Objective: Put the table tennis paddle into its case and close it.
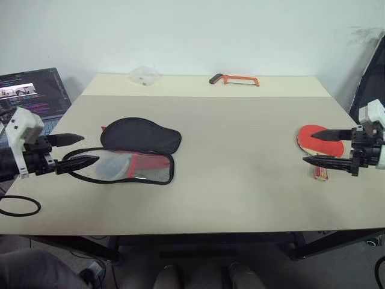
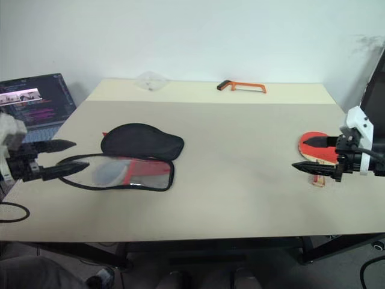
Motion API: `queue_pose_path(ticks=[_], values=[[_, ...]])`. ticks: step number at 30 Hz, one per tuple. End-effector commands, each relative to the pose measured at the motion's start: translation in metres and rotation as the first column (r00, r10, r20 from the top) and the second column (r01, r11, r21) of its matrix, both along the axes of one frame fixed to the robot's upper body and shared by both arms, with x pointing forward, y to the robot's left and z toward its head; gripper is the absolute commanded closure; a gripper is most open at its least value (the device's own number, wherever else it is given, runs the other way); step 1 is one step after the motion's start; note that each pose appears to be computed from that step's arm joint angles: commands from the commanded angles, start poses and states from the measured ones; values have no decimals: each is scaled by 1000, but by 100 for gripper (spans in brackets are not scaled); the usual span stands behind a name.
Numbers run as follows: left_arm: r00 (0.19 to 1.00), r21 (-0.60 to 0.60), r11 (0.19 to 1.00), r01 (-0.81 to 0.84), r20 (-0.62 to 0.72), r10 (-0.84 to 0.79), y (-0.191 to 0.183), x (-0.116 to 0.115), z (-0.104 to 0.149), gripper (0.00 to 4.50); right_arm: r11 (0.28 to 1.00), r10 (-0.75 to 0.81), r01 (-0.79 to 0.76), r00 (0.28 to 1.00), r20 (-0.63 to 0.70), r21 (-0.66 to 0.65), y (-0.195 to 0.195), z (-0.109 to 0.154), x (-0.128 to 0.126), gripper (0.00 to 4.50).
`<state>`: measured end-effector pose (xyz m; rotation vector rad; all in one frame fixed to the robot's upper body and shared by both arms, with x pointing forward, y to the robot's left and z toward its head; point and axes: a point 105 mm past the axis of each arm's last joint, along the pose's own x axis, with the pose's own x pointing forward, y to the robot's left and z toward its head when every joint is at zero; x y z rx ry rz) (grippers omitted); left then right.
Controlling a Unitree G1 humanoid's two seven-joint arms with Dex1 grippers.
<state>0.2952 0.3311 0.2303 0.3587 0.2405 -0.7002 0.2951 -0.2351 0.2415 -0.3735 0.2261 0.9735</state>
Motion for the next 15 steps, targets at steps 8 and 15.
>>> queue_pose_path(ticks=[8, 15], values=[[979, -45, 982, -182, 83, 185, 18, 7, 2, 0, 997, 59, -62, 995, 82, 35, 16, 13, 5, 5], [944, -407, 872, -273, 61, 324, 22, -32, -1, 0, 998, 53, -55, 996, 77, 27, 13, 5, 9, 5]])
